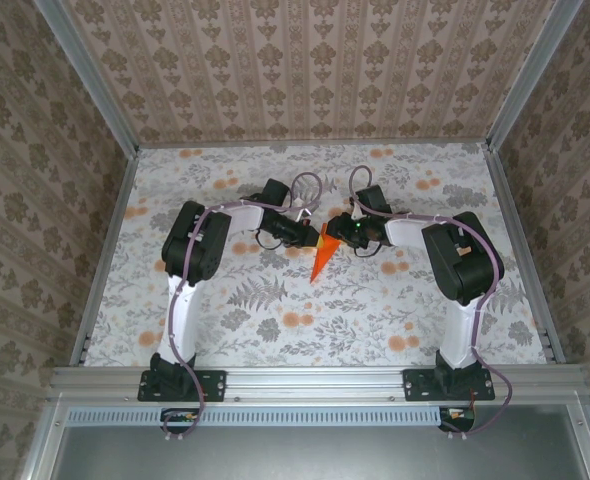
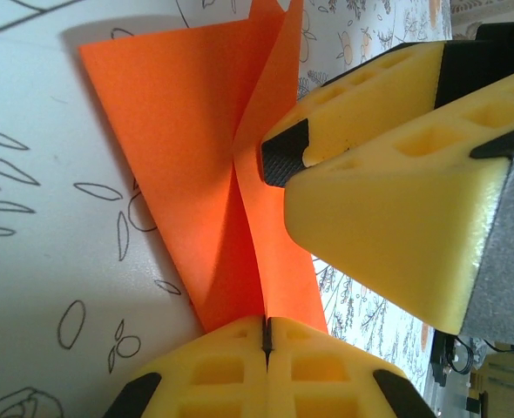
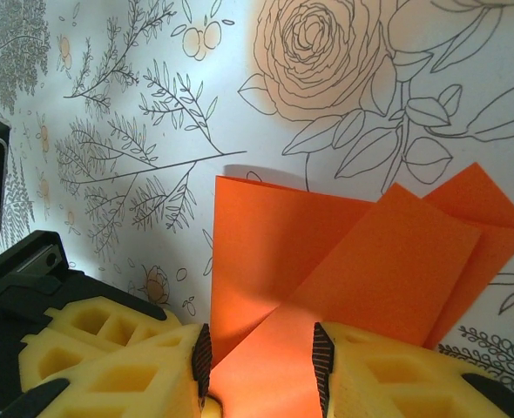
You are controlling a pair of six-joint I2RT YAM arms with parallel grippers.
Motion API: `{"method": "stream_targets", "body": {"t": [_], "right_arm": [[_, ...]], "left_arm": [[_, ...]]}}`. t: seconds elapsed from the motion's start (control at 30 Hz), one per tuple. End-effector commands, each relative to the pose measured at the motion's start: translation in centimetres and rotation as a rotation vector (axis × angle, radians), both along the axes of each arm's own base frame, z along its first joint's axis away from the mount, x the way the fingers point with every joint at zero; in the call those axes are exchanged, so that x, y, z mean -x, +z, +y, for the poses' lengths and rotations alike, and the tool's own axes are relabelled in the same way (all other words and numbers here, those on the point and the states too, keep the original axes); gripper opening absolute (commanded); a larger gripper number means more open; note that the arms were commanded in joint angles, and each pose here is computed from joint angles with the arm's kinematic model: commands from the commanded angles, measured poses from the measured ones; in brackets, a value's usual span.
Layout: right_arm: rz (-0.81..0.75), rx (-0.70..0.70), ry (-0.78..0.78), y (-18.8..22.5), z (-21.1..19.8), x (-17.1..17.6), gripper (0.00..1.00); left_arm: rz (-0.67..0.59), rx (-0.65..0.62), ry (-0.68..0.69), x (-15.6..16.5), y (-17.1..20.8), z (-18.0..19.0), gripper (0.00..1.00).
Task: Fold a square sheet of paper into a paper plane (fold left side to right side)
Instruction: Fold the wing for the fifth time at the center of the table.
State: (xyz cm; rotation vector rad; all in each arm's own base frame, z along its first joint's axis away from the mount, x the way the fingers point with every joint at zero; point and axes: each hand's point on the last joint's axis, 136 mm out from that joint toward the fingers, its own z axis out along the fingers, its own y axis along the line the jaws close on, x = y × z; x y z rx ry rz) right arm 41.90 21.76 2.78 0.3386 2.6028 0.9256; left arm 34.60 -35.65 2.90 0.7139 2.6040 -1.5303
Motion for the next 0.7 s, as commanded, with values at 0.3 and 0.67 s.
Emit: {"method": "stream_targets", "body": {"t": [0.3,0.67], "right_arm": [[0.155,0.112,-0.033,-4.4,-1.8,2.4,0.39],[0.153,0.100,-0.028,-4.5,-1.7,2.4,0.38]], "left_arm": [[-0.101,-0.007,0.067,-0.7,3.3,1.8,0.25],[-0.179,-0.017,0.118,4.9,6.8,3.8,0.26]]}}
